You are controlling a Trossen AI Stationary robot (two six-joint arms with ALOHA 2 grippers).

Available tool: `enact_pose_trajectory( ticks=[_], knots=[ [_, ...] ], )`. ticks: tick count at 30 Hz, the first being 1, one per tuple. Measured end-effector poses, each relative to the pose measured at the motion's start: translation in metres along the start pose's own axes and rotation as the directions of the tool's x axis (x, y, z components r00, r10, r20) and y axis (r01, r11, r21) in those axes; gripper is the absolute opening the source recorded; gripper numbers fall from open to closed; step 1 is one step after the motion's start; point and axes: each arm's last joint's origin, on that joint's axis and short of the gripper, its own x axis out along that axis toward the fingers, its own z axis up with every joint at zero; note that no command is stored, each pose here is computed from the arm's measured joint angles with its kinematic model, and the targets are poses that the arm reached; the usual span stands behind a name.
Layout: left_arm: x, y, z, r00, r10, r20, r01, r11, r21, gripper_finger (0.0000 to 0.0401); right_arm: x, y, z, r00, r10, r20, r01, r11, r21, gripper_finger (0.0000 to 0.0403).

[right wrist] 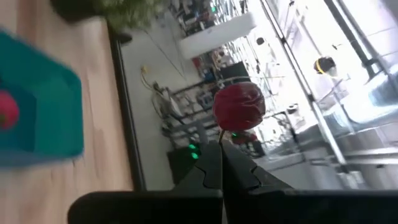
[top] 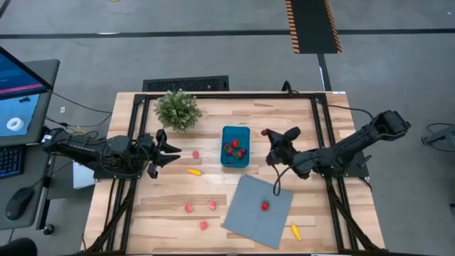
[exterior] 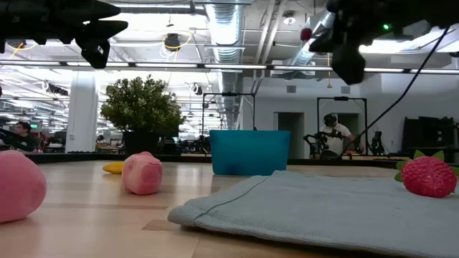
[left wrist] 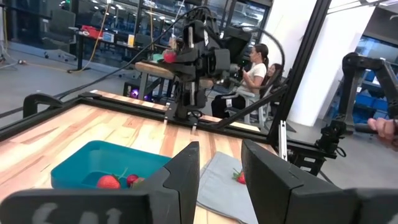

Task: Pick and placing Produce into tupperware
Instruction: Put the cherry into the blue bin

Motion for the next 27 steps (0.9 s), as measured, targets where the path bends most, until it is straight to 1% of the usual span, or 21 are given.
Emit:
enact_pose_trajectory(
  ticks=[3, 4, 5, 6, 8, 10, 12, 13, 14, 16, 18, 20, 22, 24, 26, 27],
  knots=[
    [0.000, 0.000, 0.000, 1.000, 0.000, -0.001, 0.000, 1.000, 0.000, 0.0109, 0.004, -0.005, 0.008, 1.000, 0.003, 0.021, -0.004, 0.998, 0.068, 0.0011],
    [0.000, 0.000, 0.000, 1.000, 0.000, -0.001, 0.000, 1.000, 0.000, 0.0109, 0.005, -0.006, 0.009, 1.000, 0.003, 0.020, -0.005, 0.994, 0.108, 0.0011],
    [0.000, 0.000, 0.000, 1.000, 0.000, -0.001, 0.000, 1.000, 0.000, 0.0109, 0.006, -0.009, 0.011, 0.999, 0.005, 0.034, -0.012, 0.983, 0.186, 0.0011],
    [0.000, 0.000, 0.000, 1.000, 0.001, -0.004, -0.001, 1.000, 0.001, 0.0109, 0.008, -0.012, 0.014, 0.998, 0.013, 0.066, -0.031, 0.957, 0.287, 0.0012],
    [0.000, 0.000, -0.001, 1.000, 0.002, -0.006, -0.002, 1.000, 0.001, 0.0109, 0.010, -0.017, 0.016, 0.992, 0.028, 0.122, -0.082, 0.880, 0.468, 0.0012],
    [0.000, 0.000, -0.001, 1.000, 0.001, -0.005, -0.001, 1.000, 0.001, 0.0109, 0.013, -0.022, 0.020, 0.985, 0.047, 0.168, -0.137, 0.805, 0.578, 0.0011],
    [0.000, 0.000, 0.000, 1.000, 0.002, -0.005, -0.002, 1.000, 0.001, 0.0109, 0.017, -0.024, 0.024, 0.980, 0.076, 0.182, -0.177, 0.747, 0.641, 0.0011],
    [0.000, 0.000, -0.001, 1.000, 0.002, -0.005, -0.002, 1.000, 0.001, 0.0109, 0.020, -0.027, 0.026, 0.976, 0.098, 0.196, -0.206, 0.712, 0.672, 0.0011],
    [0.000, 0.000, -0.001, 1.000, 0.001, -0.005, -0.001, 1.000, 0.001, 0.0109, 0.023, -0.030, 0.028, 0.968, 0.125, 0.215, -0.243, 0.664, 0.707, 0.0011],
    [0.000, 0.000, -0.001, 1.000, 0.002, -0.006, -0.002, 1.000, 0.001, 0.0109, 0.031, -0.036, 0.032, 0.950, 0.200, 0.242, -0.313, 0.550, 0.775, 0.0011],
    [0.000, 0.000, -0.001, 1.000, 0.002, -0.006, -0.002, 1.000, 0.001, 0.0109, 0.039, -0.041, 0.033, 0.921, 0.302, 0.246, -0.369, 0.473, 0.800, 0.0011],
    [0.000, 0.000, -0.001, 1.000, 0.002, -0.006, -0.002, 1.000, 0.001, 0.0109, 0.047, -0.045, 0.034, 0.892, 0.398, 0.216, -0.383, 0.409, 0.828, 0.0011],
    [0.000, 0.000, -0.001, 1.000, 0.002, -0.007, -0.002, 1.000, 0.001, 0.0109, 0.054, -0.047, 0.030, 0.849, 0.497, 0.179, -0.388, 0.355, 0.851, 0.0011],
    [0.000, 0.000, -0.001, 1.000, 0.002, -0.008, -0.002, 1.000, 0.001, 0.0109, 0.061, -0.049, 0.030, 0.814, 0.555, 0.169, -0.386, 0.300, 0.872, 0.0011],
    [0.000, 0.000, -0.001, 1.000, 0.002, -0.008, -0.002, 1.000, 0.001, 0.0109, 0.066, -0.047, 0.028, 0.776, 0.611, 0.157, -0.393, 0.274, 0.878, 0.0012],
    [0.000, 0.000, -0.001, 1.000, 0.003, -0.010, -0.003, 1.000, 0.001, 0.0109, 0.070, -0.045, 0.029, 0.757, 0.633, 0.162, -0.400, 0.252, 0.881, 0.0013]
  ],
)
